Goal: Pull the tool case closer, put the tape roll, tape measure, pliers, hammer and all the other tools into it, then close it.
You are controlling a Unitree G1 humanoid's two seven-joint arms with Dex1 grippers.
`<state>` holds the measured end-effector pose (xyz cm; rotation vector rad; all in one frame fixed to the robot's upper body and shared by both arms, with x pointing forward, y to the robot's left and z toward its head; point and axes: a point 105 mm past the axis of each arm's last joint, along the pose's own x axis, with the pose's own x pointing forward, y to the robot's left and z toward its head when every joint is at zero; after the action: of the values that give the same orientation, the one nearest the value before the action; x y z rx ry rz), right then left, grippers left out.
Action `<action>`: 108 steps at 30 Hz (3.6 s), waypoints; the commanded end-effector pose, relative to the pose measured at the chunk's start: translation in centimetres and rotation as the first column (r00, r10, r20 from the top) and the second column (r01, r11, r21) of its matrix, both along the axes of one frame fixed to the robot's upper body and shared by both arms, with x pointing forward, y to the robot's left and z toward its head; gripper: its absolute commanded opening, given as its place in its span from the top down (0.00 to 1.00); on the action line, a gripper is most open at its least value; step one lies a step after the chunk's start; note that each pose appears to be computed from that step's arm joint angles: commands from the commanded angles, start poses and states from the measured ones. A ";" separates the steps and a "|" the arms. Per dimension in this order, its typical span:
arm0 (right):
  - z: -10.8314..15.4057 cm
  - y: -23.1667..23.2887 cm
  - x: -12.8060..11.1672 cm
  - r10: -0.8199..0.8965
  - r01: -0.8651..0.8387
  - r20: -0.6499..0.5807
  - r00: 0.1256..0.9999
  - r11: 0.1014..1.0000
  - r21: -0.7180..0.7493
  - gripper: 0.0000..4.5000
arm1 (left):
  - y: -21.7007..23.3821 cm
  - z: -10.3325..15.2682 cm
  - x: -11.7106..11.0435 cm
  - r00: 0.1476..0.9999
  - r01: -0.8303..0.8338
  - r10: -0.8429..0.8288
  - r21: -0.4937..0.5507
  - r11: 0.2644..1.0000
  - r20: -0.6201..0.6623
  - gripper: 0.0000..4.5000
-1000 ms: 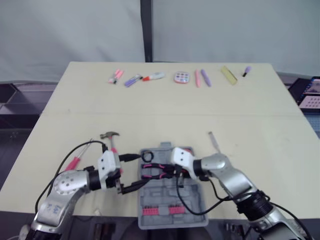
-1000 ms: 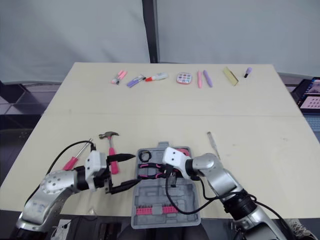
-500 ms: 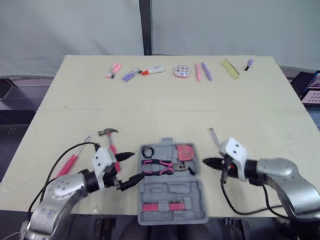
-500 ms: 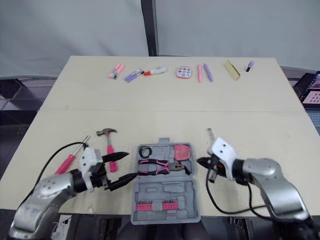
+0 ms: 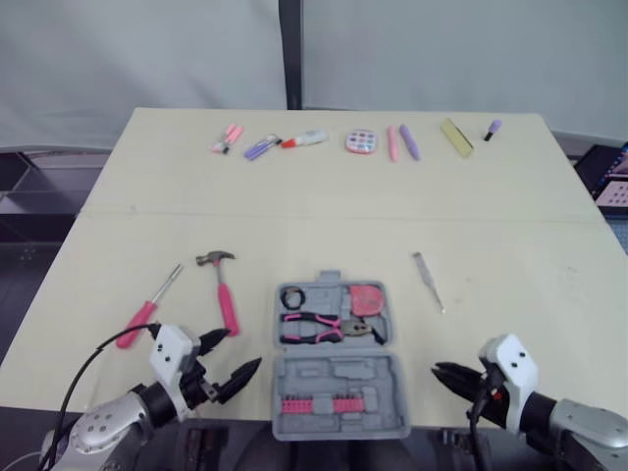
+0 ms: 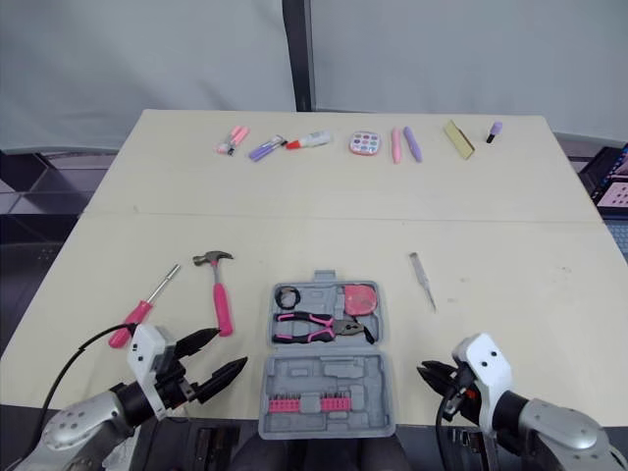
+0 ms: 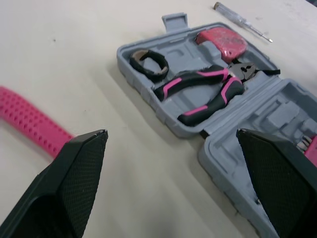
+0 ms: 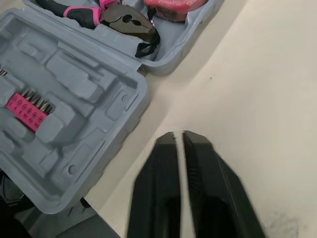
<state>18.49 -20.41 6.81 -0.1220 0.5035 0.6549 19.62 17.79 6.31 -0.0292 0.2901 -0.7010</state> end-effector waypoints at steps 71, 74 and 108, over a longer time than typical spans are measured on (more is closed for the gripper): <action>-2.8 0.6 5.5 0.107 -0.120 -0.096 0.990 0.982 -0.148 0.99 | -4.4 -0.6 3.7 0.956 0.291 -0.290 0.196 0.936 -0.035 0.99; -2.7 0.7 5.4 0.108 -0.121 -0.096 0.989 0.982 -0.147 0.99 | -4.2 -0.6 3.7 0.958 0.287 -0.284 0.192 0.939 -0.040 0.99; -1.6 4.1 6.3 0.223 -0.231 -0.084 0.971 0.967 -0.103 0.99 | -5.2 -2.4 5.0 0.928 0.372 -0.362 0.274 0.887 -0.089 0.99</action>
<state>25.00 -17.43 4.42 -0.2716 0.6328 0.8118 24.66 13.09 3.41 0.2877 0.4669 -1.0108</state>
